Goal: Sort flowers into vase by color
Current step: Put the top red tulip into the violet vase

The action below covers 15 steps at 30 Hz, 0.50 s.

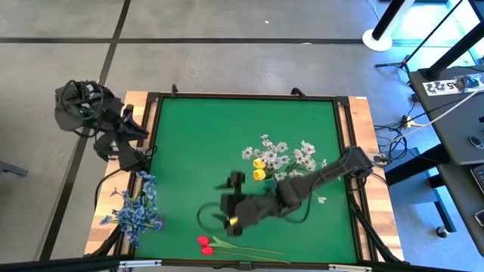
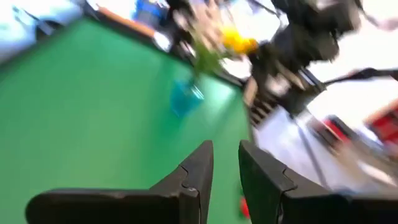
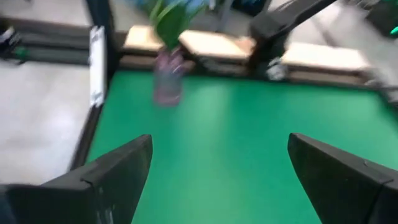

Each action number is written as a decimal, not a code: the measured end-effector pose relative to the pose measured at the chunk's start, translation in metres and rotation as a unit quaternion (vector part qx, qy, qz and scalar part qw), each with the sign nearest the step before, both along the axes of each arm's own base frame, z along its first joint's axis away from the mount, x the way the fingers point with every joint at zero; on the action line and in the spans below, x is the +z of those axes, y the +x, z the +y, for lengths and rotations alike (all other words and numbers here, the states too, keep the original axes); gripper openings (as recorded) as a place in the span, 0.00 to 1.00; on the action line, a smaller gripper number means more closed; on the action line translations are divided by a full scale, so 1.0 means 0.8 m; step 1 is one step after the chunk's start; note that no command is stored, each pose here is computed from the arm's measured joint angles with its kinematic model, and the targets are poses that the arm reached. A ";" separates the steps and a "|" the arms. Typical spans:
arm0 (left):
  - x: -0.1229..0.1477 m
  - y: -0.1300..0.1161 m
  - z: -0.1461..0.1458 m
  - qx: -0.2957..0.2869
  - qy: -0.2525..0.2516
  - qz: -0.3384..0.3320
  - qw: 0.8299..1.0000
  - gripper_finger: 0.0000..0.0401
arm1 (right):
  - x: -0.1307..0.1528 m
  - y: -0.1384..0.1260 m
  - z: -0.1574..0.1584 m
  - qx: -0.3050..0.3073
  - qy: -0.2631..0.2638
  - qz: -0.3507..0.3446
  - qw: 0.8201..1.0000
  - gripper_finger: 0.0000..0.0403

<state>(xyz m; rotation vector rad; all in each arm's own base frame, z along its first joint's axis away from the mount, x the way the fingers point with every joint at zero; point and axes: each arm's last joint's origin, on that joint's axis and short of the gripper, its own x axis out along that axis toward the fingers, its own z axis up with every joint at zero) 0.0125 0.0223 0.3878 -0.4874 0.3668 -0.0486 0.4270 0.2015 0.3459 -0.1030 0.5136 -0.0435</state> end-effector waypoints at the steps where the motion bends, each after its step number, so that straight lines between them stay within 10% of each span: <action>1: -0.001 0.001 0.000 0.013 0.013 -0.008 1.000 0.18 | -0.010 0.000 0.011 0.005 0.005 0.010 1.000 0.93; 15: -0.001 0.003 0.003 0.059 0.061 -0.035 0.996 0.18 | -0.168 0.011 0.098 0.082 0.102 0.196 0.972 0.93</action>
